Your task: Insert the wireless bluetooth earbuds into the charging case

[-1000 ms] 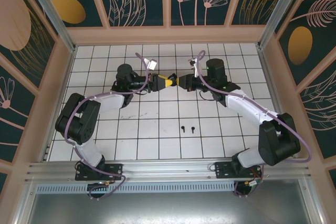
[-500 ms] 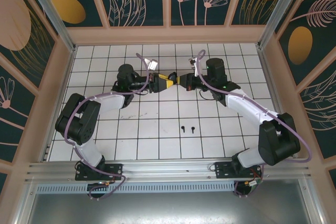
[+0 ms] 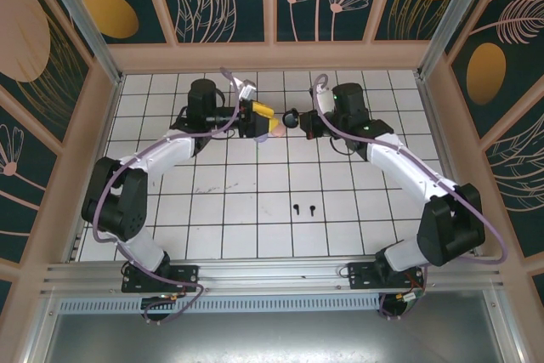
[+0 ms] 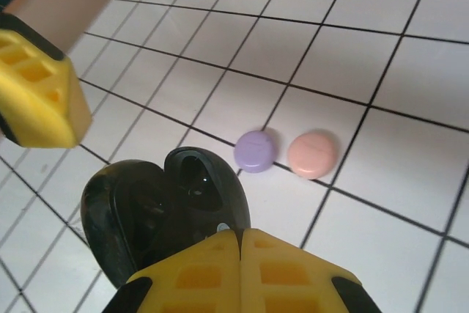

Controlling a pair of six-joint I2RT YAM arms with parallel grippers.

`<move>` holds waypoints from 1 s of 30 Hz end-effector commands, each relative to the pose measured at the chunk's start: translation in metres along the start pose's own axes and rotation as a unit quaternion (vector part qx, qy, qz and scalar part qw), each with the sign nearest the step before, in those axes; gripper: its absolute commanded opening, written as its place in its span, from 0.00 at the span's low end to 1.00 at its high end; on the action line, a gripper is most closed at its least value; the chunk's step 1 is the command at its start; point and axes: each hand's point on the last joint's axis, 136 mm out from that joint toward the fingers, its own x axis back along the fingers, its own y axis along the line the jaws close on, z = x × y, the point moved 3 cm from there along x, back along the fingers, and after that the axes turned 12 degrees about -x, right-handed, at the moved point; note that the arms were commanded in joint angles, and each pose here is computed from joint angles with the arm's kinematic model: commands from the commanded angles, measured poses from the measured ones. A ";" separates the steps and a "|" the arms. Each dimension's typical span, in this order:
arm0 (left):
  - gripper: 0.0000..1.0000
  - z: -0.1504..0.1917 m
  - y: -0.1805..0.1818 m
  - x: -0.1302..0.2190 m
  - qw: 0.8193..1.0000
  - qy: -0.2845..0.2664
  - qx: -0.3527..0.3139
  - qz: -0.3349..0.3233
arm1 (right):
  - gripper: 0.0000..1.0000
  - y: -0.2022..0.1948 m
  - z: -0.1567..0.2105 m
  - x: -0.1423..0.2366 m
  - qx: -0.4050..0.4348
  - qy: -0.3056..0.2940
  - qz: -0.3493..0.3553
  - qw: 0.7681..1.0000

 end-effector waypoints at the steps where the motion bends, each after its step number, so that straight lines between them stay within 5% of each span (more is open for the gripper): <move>1: 0.68 0.017 -0.003 -0.002 0.998 0.055 -0.004 0.038 | 0.00 -0.013 0.000 -0.001 0.063 0.022 0.050 0.996; 11: 0.58 0.034 0.001 -0.011 0.990 0.095 0.025 0.104 | 0.00 0.001 0.008 -0.003 0.114 0.070 0.017 0.991; 30: 0.57 0.030 0.001 -0.018 0.987 0.093 0.033 0.128 | 0.00 0.036 0.010 -0.009 0.140 0.090 -0.025 0.986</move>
